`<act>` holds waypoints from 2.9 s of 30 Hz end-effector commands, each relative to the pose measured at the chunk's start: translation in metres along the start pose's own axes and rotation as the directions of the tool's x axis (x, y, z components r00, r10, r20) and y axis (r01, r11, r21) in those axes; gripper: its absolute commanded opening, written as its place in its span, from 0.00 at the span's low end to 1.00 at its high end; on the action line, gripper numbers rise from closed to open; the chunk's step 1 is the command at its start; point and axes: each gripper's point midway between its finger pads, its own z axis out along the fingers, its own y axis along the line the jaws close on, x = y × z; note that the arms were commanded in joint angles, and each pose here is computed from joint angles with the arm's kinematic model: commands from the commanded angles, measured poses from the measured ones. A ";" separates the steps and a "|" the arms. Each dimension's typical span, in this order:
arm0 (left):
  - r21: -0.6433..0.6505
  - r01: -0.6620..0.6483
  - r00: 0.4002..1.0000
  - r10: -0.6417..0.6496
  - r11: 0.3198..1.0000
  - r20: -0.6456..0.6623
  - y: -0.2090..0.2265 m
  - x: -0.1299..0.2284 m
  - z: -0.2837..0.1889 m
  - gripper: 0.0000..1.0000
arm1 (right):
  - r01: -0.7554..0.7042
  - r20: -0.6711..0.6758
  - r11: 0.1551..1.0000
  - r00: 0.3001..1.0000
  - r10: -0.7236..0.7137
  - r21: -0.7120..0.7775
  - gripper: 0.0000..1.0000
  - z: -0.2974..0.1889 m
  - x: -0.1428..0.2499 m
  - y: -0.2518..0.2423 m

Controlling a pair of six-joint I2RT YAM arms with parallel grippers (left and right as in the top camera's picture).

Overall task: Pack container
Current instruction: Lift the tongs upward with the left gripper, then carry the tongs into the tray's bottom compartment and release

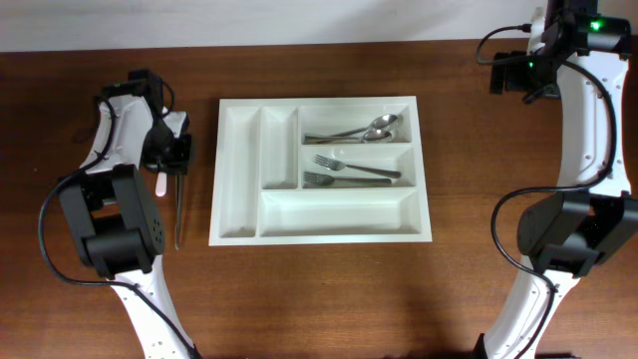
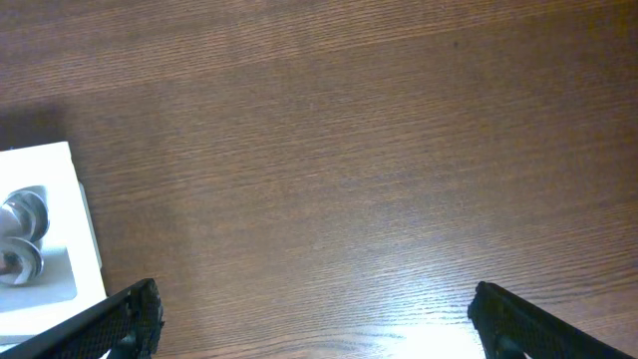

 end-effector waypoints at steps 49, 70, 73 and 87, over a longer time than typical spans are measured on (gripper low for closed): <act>-0.066 -0.914 0.372 0.892 0.401 0.258 -0.306 0.032 -0.165 0.02 | -0.008 -0.003 1.000 1.000 0.008 0.010 0.99 0.002 0.001 0.000; 0.230 -0.962 0.141 0.989 0.145 -0.037 -0.328 0.139 -0.074 0.02 | -0.008 -0.003 1.000 1.000 0.008 0.010 0.99 0.002 0.001 0.000; 0.239 -0.960 0.141 0.989 0.148 -0.045 -0.327 0.141 -0.070 0.02 | -0.008 -0.003 1.000 1.000 0.008 0.010 0.99 0.002 0.001 0.000; 0.167 -0.977 0.138 0.990 0.130 0.035 -0.344 0.120 -0.066 0.02 | -0.008 -0.003 1.000 1.000 0.008 0.010 0.99 0.002 0.001 0.000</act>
